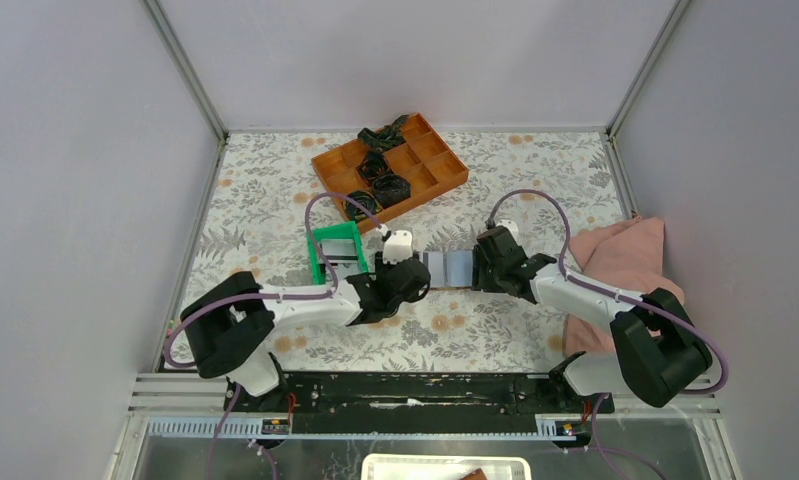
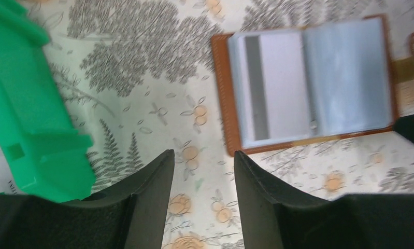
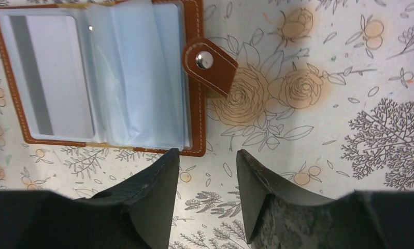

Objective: Put the credit cards into the card holder
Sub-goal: Insert the credit card into the card holder, then close the card holder at the center of the board.

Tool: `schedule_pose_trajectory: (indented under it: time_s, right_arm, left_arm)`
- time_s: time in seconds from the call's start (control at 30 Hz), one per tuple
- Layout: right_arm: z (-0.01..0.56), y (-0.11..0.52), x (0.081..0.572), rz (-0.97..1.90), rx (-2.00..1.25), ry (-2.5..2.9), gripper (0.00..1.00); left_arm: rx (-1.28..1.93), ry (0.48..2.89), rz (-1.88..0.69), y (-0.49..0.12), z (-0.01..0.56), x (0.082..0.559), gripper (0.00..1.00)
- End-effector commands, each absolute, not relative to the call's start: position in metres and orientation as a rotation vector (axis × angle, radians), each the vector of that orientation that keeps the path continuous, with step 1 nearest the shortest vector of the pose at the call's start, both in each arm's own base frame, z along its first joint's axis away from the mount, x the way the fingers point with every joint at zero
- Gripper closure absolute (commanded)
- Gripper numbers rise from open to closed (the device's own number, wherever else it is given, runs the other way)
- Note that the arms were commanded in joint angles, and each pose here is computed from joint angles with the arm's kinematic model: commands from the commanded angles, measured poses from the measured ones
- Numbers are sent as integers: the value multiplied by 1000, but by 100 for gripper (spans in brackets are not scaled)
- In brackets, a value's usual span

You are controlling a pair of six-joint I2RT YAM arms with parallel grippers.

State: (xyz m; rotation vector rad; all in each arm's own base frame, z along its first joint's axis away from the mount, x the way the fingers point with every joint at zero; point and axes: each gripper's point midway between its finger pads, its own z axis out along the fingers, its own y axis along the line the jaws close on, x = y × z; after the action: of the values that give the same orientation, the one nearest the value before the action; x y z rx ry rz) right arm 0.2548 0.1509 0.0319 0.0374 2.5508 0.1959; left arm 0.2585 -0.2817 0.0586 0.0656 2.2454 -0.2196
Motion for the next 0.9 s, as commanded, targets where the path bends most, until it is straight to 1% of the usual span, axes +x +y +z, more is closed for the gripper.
schedule_pose_trajectory:
  time_s: [0.0, 0.13, 0.77, 0.87]
  right_arm:
    - [38, 155, 265, 271, 139, 2488, 47]
    - [35, 156, 268, 355, 200, 2467, 45]
    - [20, 160, 266, 718, 384, 2434, 43]
    - [17, 164, 263, 783, 399, 2429, 41]
  left_arm:
    - [27, 2230, -234, -276, 45, 257, 46]
    - [18, 2226, -251, -275, 39, 259, 46]
    - [-11, 2251, -273, -272, 22, 267, 46]
    - [-10, 2256, -275, -273, 21, 267, 46]
